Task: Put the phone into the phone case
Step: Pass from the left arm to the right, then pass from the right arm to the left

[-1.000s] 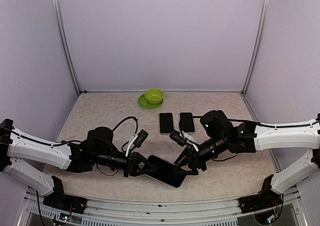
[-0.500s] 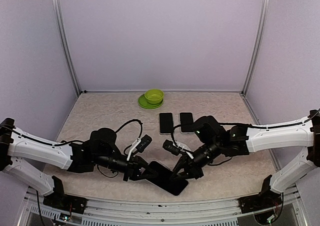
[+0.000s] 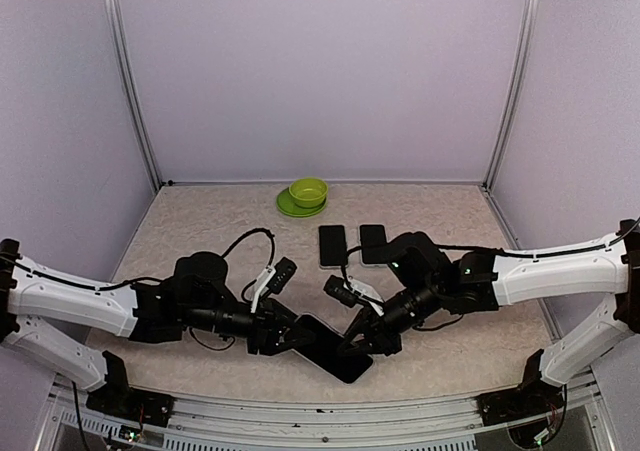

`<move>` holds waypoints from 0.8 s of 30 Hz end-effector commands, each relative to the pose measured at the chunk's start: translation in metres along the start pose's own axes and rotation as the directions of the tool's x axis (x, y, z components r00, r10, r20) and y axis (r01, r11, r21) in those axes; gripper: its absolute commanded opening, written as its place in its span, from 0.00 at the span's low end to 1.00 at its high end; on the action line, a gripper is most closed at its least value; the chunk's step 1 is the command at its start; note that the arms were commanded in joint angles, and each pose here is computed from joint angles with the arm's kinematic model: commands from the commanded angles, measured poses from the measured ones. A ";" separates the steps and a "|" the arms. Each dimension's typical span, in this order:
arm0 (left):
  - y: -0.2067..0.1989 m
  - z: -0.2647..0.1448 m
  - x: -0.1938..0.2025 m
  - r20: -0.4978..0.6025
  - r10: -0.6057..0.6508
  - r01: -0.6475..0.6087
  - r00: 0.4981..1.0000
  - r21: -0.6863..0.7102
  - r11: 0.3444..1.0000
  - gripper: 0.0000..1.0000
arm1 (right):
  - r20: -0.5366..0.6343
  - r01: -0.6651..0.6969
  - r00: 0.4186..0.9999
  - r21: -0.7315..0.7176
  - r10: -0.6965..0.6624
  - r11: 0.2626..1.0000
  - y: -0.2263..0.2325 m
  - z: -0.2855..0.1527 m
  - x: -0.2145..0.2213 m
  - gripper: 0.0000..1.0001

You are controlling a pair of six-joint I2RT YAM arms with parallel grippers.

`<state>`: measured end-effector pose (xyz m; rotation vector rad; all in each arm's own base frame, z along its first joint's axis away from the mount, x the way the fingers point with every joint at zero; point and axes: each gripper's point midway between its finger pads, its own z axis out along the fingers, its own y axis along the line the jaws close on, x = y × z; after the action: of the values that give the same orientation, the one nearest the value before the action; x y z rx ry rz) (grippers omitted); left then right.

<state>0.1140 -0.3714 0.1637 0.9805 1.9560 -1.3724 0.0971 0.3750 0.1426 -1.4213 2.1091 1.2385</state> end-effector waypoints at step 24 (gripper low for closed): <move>0.017 -0.061 -0.066 0.458 -0.134 0.161 0.879 -0.020 0.987 0.76 | 0.474 -0.198 0.873 0.134 0.112 0.971 -0.028 -0.079 -0.072 0.00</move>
<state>0.1610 -0.3246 0.2151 0.4720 1.7701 -1.4084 0.1609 0.3424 0.1727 -0.9064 2.1384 1.1186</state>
